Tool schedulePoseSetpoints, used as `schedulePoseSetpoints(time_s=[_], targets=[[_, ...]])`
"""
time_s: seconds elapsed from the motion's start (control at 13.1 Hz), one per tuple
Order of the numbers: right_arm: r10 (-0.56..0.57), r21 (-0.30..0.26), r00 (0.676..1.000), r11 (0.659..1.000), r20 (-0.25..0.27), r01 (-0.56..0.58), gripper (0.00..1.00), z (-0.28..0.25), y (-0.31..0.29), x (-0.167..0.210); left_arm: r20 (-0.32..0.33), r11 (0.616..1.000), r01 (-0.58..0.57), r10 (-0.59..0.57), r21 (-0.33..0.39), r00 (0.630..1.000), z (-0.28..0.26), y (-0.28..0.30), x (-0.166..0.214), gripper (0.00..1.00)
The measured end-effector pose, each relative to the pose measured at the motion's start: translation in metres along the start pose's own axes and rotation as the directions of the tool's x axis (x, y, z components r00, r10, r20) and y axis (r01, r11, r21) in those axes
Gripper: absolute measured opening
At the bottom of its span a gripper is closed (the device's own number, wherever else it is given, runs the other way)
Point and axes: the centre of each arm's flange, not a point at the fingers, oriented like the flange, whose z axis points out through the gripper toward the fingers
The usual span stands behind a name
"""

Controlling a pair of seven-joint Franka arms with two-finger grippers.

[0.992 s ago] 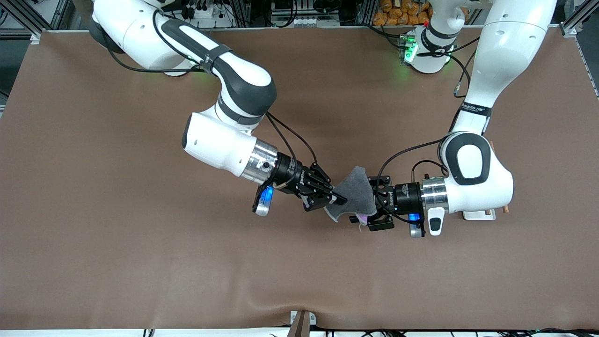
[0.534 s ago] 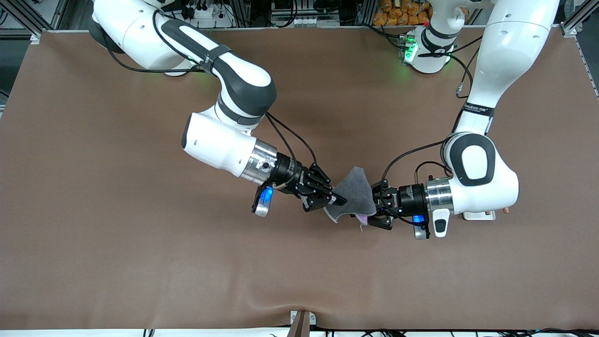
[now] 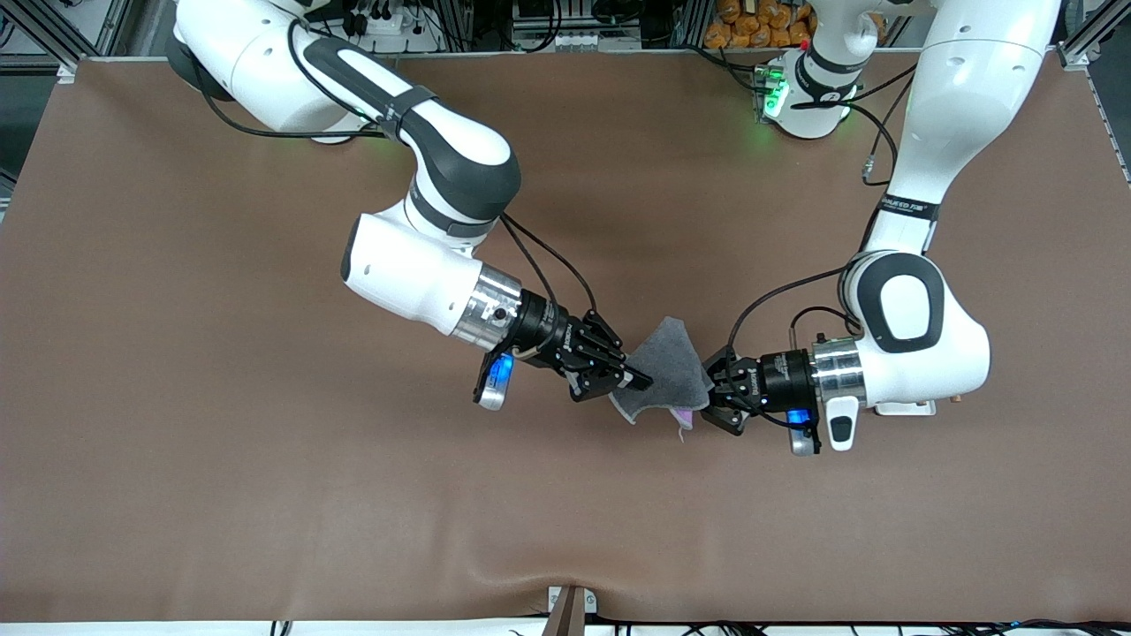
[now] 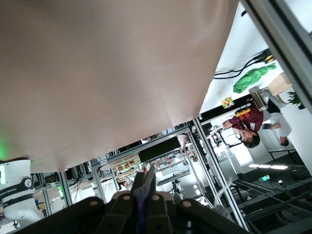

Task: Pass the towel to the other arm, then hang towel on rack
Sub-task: 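Grasp the towel with the left gripper and open the right gripper, then carry the towel to the rack while the right gripper withdraws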

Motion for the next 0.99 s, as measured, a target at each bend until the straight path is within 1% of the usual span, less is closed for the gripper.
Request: schedulePoseSetpoints(time_s=[0.08,0.15,0.38,0.46,0.53,0.61,0.76,0.84,0.92,0.99], targets=[[0.001,0.002,1.000,1.000,-0.001,-0.001,0.19,-0.001,-0.001,0.001,-0.034,1.000,-0.022,0.022,0.015,0.999,-0.011,0.002,0.003,0.04],[0.001,0.003,1.000,1.000,-0.003,-0.001,0.33,-0.002,-0.002,0.002,-0.064,0.999,-0.040,0.042,0.035,0.997,-0.026,0.004,0.009,0.04],[0.005,-0.002,1.000,1.000,-0.012,-0.005,0.69,-0.001,-0.001,0.009,-0.062,0.994,-0.076,0.082,0.082,0.995,-0.066,0.006,0.020,0.04],[0.009,-0.005,1.000,1.000,-0.019,-0.009,0.81,-0.002,-0.001,0.014,-0.076,0.987,-0.107,0.117,0.123,0.990,-0.071,0.004,0.021,0.04],[0.013,-0.003,1.000,1.000,-0.027,-0.013,0.93,-0.004,-0.003,0.021,-0.105,0.971,-0.151,0.172,0.183,0.979,-0.074,0.002,0.019,0.04],[0.004,0.000,0.999,1.000,-0.037,-0.004,1.00,-0.007,-0.006,0.027,-0.133,0.945,-0.205,0.244,0.254,0.961,-0.078,0.001,0.016,0.04],[-0.080,0.006,0.993,0.997,-0.082,0.081,1.00,-0.017,-0.016,0.037,-0.159,0.875,-0.282,0.367,0.392,0.917,-0.090,-0.004,0.007,0.04],[-0.138,0.001,0.984,0.990,-0.113,0.139,1.00,-0.021,-0.020,0.039,-0.161,0.840,-0.312,0.417,0.445,0.894,-0.101,-0.006,0.006,0.04],[-0.210,-0.010,0.966,0.977,-0.153,0.211,1.00,-0.025,-0.025,0.043,-0.143,0.802,-0.342,0.461,0.489,0.876,-0.115,-0.009,0.007,0.04],[-0.293,-0.044,0.935,0.956,-0.198,0.290,1.00,-0.029,-0.028,0.048,-0.110,0.770,-0.371,0.491,0.520,0.864,-0.129,-0.014,0.011,0.04]])
